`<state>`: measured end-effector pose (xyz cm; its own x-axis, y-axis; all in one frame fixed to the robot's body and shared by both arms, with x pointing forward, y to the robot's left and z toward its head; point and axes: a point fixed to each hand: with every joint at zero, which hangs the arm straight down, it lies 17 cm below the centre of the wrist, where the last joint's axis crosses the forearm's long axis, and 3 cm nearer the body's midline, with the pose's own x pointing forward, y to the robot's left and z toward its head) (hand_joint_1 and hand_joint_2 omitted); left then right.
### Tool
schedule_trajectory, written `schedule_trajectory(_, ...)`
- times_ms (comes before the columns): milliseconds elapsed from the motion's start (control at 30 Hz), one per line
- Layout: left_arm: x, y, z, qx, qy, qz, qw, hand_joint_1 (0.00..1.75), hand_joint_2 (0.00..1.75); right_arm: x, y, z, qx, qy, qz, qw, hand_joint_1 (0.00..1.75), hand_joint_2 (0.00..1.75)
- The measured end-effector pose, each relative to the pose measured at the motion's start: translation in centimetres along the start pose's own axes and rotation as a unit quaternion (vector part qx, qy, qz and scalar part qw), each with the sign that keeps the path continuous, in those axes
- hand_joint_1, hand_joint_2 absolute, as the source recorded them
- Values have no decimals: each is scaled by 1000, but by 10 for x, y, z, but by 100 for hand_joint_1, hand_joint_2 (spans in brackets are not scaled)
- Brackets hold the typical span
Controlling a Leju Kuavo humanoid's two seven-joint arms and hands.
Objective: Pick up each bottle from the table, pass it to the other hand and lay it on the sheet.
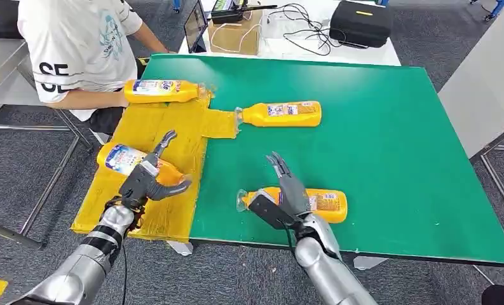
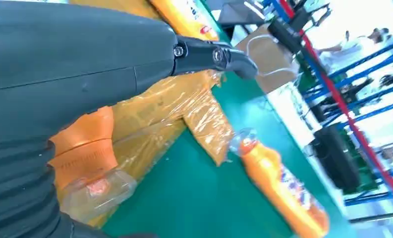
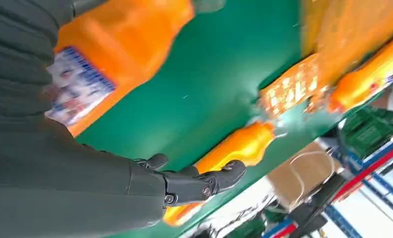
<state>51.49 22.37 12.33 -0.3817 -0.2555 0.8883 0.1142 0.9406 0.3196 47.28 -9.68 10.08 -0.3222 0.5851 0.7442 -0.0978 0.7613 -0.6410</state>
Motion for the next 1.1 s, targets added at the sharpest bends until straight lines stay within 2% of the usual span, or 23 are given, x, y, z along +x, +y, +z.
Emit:
schedule_trajectory(233, 16, 7, -3, 18, -20, 24, 999, 0, 175, -12, -27, 14, -23, 7, 56, 998, 0, 175)
schedule_trajectory(533, 22, 8, -4, 24, -27, 36, 999, 0, 175, -16, -45, 18, -34, 7, 81, 996, 0, 175)
schedule_trajectory(1100, 33, -3, -17, 18, -36, 50, 998, 0, 175, -91, -25, 14, 98, 97, 122, 983, 0, 175)
